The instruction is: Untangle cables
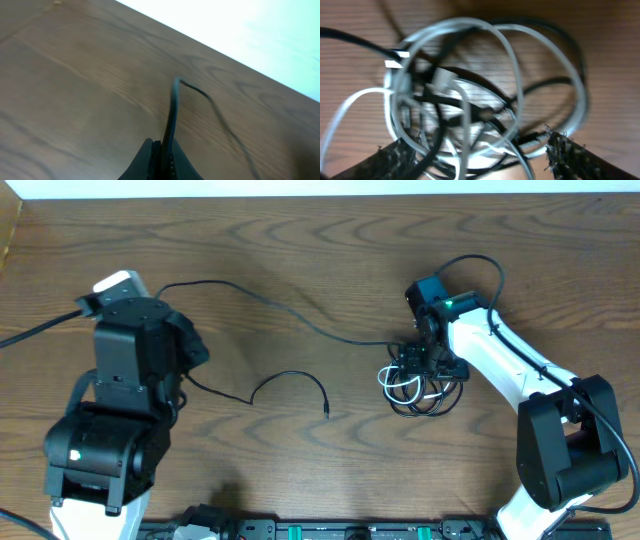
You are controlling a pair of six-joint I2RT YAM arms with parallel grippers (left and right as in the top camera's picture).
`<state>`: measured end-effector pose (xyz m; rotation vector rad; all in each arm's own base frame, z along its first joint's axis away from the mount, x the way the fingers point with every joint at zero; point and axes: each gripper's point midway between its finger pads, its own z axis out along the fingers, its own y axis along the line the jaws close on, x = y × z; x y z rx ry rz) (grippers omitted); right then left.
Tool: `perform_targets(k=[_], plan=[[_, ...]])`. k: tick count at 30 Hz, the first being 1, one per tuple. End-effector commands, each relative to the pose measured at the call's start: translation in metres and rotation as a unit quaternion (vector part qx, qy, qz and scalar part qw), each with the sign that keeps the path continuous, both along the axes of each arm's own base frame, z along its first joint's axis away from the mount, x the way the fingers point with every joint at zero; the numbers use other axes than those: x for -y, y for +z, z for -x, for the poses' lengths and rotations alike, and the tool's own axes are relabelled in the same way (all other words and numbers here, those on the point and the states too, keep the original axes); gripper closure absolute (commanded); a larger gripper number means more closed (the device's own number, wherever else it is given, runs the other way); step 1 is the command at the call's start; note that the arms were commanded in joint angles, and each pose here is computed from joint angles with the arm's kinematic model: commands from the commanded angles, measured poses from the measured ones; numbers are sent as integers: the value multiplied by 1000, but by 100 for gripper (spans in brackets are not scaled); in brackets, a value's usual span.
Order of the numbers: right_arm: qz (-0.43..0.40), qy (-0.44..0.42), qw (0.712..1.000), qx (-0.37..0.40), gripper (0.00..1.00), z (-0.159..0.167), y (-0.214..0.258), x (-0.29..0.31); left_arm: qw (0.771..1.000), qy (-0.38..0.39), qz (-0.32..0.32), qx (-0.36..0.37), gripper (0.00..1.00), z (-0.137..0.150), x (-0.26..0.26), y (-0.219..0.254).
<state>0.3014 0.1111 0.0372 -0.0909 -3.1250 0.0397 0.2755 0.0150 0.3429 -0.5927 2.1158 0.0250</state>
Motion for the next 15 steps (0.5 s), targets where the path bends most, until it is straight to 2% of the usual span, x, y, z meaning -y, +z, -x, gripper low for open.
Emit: perform_targets(k=[1, 4, 11, 13, 15], plan=[[64, -48, 997, 15, 26, -3, 2, 28, 998, 66, -9, 15, 93, 9, -30, 12], [87, -75, 993, 17, 27, -4, 4, 43, 994, 106, -10, 7, 93, 15, -51, 9], [84, -127, 988, 21, 31, -15, 11, 71, 982, 190, -5, -14, 93, 36, -92, 1], [79, -142, 986, 25, 30, -22, 22, 78, 980, 198, 8, -16, 93, 38, -95, -2], [76, -152, 985, 32, 25, -32, 41, 86, 980, 197, 18, -17, 92, 38, -96, -4]])
